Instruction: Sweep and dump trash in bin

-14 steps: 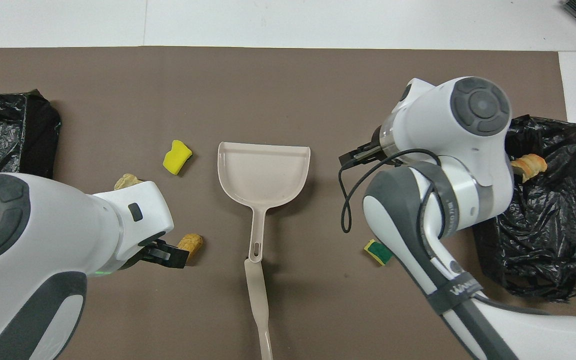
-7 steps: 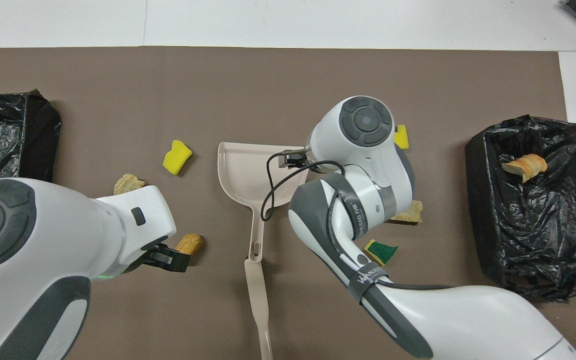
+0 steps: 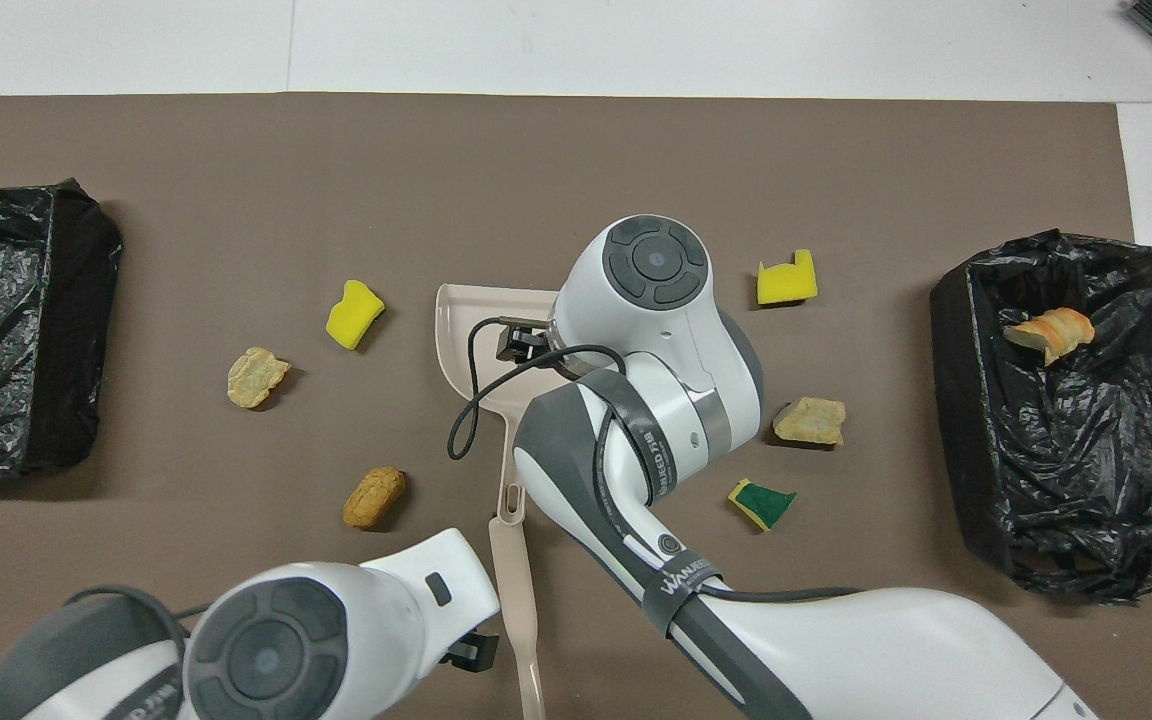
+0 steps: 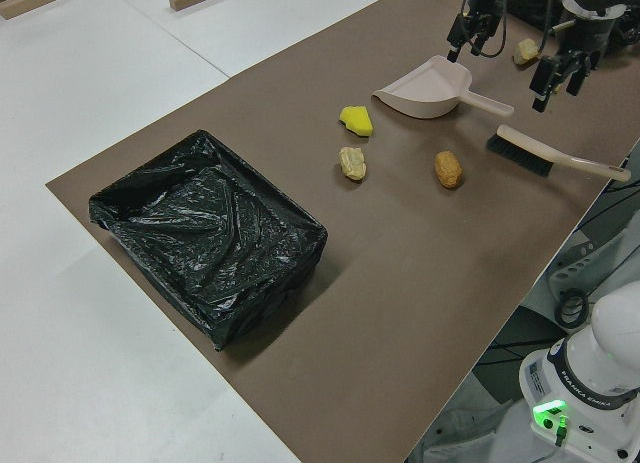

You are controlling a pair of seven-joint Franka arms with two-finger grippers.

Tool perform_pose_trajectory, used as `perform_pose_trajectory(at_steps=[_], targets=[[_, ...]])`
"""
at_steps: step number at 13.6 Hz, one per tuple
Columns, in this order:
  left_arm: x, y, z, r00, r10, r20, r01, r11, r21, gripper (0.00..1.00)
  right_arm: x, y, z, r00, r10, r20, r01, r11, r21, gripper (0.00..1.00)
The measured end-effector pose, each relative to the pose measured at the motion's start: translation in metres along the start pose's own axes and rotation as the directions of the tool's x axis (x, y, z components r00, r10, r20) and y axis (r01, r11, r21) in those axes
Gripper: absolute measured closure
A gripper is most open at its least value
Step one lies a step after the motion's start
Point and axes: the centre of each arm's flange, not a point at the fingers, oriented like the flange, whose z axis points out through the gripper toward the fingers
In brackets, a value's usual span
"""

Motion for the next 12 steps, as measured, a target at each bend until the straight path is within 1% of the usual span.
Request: perform_pose_trajectory(at_steps=[2, 4, 5, 7, 9, 10, 11, 12], targets=[[-0.021, 0.038, 0.044, 0.999, -0.04, -0.022, 0.04, 0.999, -0.005, 0.0, -0.001, 0.0, -0.002, 1.0, 0.009, 0.007, -0.009, 1.0, -0.002, 0.0], [-0.044, 0.073, 0.087, 0.991, -0.117, -0.06, 0.116, 0.993, -0.021, 0.0, -0.003, 0.001, -0.001, 1.0, 0.009, 0.013, -0.009, 1.0, -0.007, 0.0], [-0.053, 0.085, 0.105, 0.986, -0.158, -0.061, 0.157, 0.987, -0.019, 0.0, -0.005, 0.002, 0.001, 1.0, 0.009, 0.019, -0.008, 1.0, -0.012, 0.0], [-0.064, 0.104, 0.13, 0.982, -0.179, -0.052, 0.179, 0.984, -0.004, 0.0, -0.011, 0.0, 0.005, 1.0, 0.002, 0.028, -0.001, 1.0, -0.02, 0.0], [-0.064, 0.112, 0.144, 0.978, -0.205, -0.051, 0.205, 0.979, -0.001, 0.0, -0.015, 0.0, 0.007, 0.999, -0.001, 0.033, 0.002, 1.0, -0.025, 0.0], [-0.062, 0.112, 0.147, 0.976, -0.212, -0.048, 0.212, 0.977, 0.001, 0.09, -0.015, 0.001, 0.007, 0.999, -0.001, 0.034, 0.002, 1.0, -0.026, 0.0], [-0.061, 0.111, 0.148, 0.975, -0.217, -0.046, 0.218, 0.976, 0.002, 0.1, -0.015, 0.001, 0.007, 0.999, -0.001, 0.034, 0.002, 1.0, -0.026, 0.0], [-0.06, 0.11, 0.148, 0.974, -0.221, -0.046, 0.222, 0.975, 0.002, 0.18, -0.015, 0.001, 0.007, 0.999, -0.001, 0.033, 0.002, 1.0, -0.026, 0.0]])
